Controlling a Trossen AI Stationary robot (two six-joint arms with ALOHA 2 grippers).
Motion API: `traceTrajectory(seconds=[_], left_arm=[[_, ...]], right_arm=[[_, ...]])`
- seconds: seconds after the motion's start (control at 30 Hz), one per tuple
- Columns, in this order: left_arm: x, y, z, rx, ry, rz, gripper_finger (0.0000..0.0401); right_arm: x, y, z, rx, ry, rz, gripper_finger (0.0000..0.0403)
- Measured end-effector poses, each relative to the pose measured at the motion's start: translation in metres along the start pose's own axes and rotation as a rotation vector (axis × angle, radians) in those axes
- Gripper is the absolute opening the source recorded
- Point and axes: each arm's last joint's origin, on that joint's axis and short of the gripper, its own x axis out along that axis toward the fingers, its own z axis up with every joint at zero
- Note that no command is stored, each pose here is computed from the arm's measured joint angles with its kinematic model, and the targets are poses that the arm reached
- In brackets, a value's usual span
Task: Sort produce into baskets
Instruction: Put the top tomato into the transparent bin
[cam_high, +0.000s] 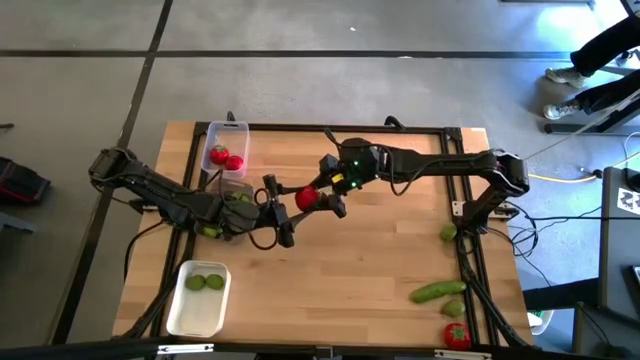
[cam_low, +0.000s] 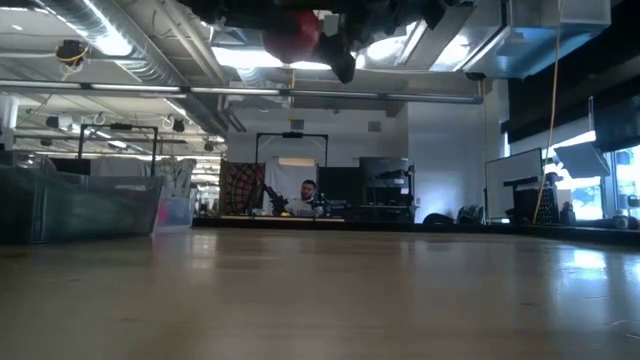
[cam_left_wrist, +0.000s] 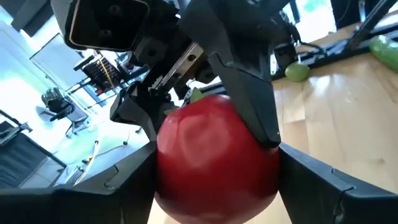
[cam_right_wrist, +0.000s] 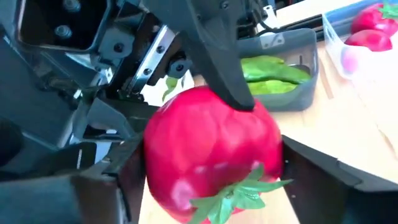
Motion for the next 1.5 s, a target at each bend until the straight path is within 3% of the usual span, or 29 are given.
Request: traceTrajectory(seconds=[0.1,0.17,0.37,0.63,0.83,1.17,1.33,1.5], left_arm=[[-0.002,0.000,0.003,-0.028,-0.009,0.017,0.0273],[-0.003,0.001,0.005,-0.068,-0.016,0.020,0.0275],[0.001,0.005,-0.005,-0.117,0.058,0.037,0.0278],[0.011,0.028,-0.028,-0.265,0.228,0.172,0.0277],[0.010,0.064,-0.042,-0.394,0.415,0.292,0.0277],[0.011,0.126,-0.080,-0.567,0.714,0.424,0.0277],[0.013,0.152,-0.098,-0.682,0.789,0.465,0.0277],[0.009,0.175,-0.113,-0.726,0.845,0.565,0.0277]], right_arm=[[-0.022,-0.001,-0.008,0.012,0.136,-0.005,0.0315],[-0.037,0.000,-0.012,0.031,0.205,-0.074,0.0326],[-0.077,0.002,-0.032,0.017,0.443,-0.497,0.0335],[-0.081,-0.011,-0.054,0.014,0.541,-0.849,0.0335],[-0.069,-0.025,-0.080,-0.010,0.530,-0.911,0.0335],[-0.057,-0.039,-0.118,-0.008,0.527,-0.902,0.0335],[-0.056,-0.042,-0.128,-0.008,0.530,-0.903,0.0335],[-0.055,-0.043,-0.130,-0.008,0.524,-0.902,0.0335]])
